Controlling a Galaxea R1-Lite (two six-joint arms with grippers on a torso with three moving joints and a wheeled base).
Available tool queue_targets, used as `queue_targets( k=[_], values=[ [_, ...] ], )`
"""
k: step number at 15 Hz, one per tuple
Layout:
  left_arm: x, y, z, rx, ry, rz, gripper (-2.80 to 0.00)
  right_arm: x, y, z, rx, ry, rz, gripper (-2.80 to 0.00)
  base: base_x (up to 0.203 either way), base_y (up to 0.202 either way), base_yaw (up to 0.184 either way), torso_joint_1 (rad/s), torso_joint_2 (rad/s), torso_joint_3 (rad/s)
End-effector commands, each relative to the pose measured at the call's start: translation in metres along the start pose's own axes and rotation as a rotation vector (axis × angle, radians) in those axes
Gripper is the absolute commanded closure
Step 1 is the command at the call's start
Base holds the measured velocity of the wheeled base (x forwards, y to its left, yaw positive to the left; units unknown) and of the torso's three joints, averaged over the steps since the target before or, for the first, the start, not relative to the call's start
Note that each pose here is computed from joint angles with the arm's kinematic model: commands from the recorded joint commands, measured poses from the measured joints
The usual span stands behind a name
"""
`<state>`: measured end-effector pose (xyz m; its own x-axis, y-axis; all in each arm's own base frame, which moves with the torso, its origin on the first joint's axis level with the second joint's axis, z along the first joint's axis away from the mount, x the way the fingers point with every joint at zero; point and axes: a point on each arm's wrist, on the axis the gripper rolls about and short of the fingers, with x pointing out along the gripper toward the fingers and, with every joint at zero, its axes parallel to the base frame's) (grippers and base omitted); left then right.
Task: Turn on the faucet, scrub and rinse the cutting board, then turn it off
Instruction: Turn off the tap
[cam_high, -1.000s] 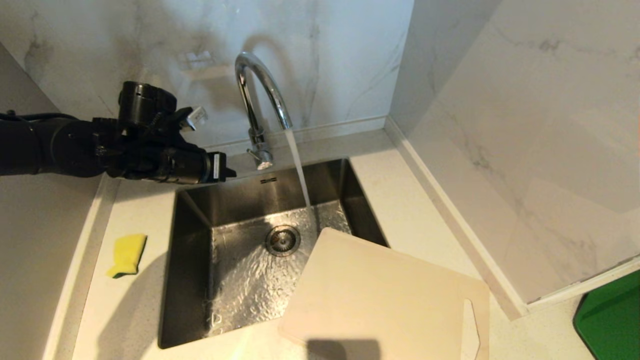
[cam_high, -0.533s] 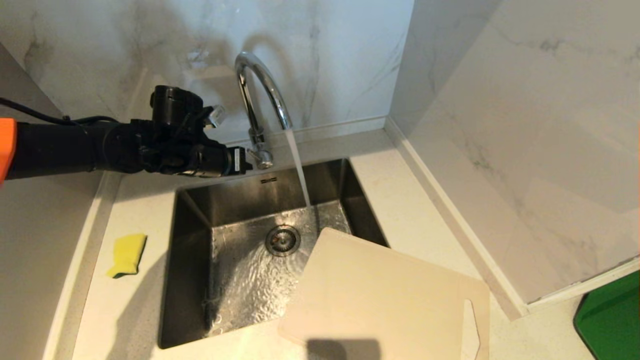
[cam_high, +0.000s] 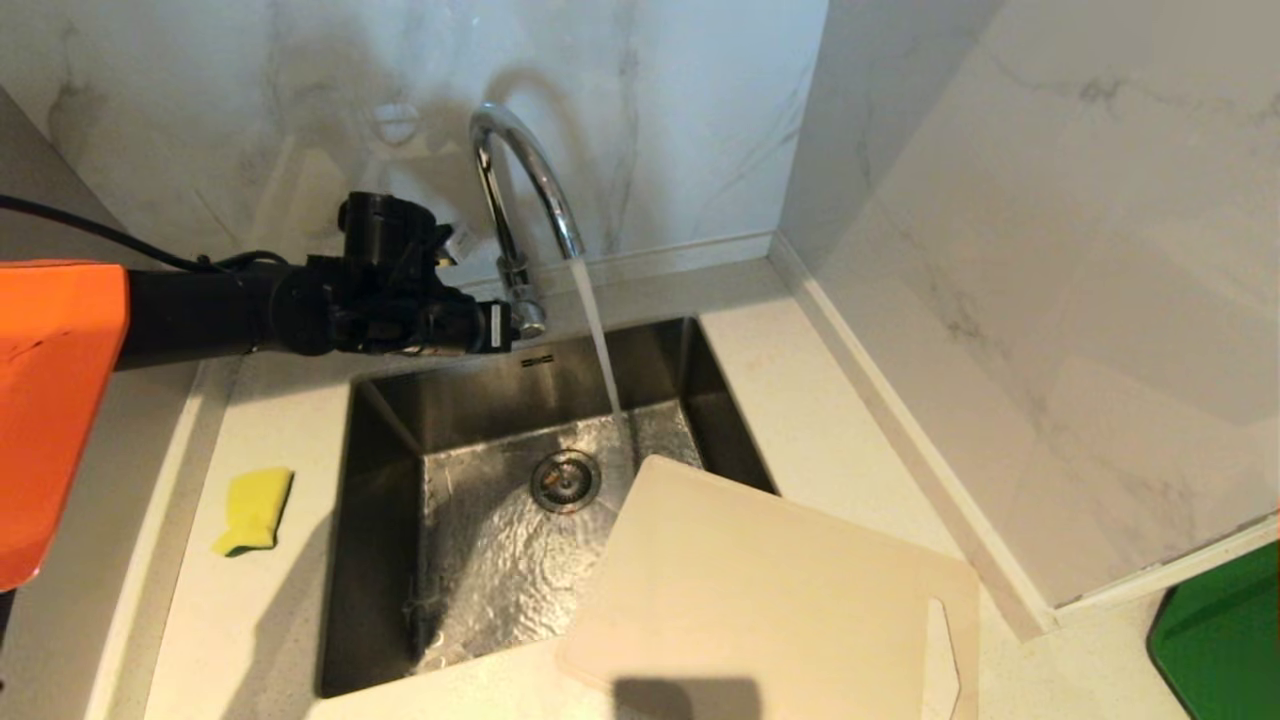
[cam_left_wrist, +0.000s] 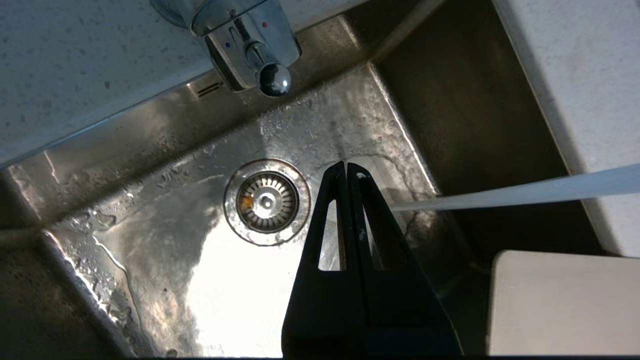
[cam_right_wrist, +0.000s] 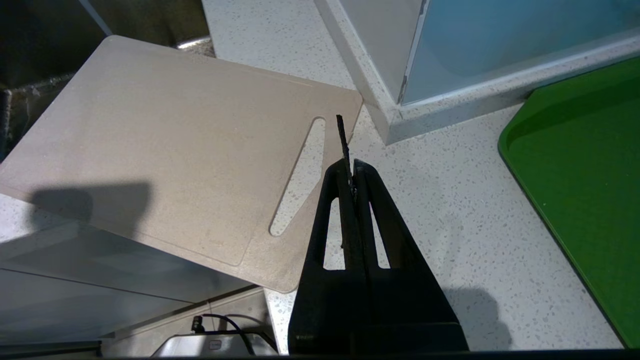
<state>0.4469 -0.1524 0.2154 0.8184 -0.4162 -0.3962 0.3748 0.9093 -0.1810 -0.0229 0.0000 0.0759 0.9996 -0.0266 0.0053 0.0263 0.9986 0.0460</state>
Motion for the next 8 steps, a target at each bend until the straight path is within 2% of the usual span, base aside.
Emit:
queue_targets(
  k=[1, 8],
  values=[
    [0.0067, 0.0014, -0.0027, 0.003, -0.012, 0.004, 0.0, 0.0, 0.0, 0.0001, 0.0, -0.001, 0.0, 0.0, 0.0, 0.0, 0.0, 0.0, 0.0, 0.0],
    [0.0061, 0.0023, 0.0057, 0.015, -0.099, 0.052, 0.0, 0.0, 0.0, 0.0001, 0.0, -0.001, 0.001, 0.0, 0.0, 0.0, 0.0, 0.0, 0.0, 0.0]
  ],
)
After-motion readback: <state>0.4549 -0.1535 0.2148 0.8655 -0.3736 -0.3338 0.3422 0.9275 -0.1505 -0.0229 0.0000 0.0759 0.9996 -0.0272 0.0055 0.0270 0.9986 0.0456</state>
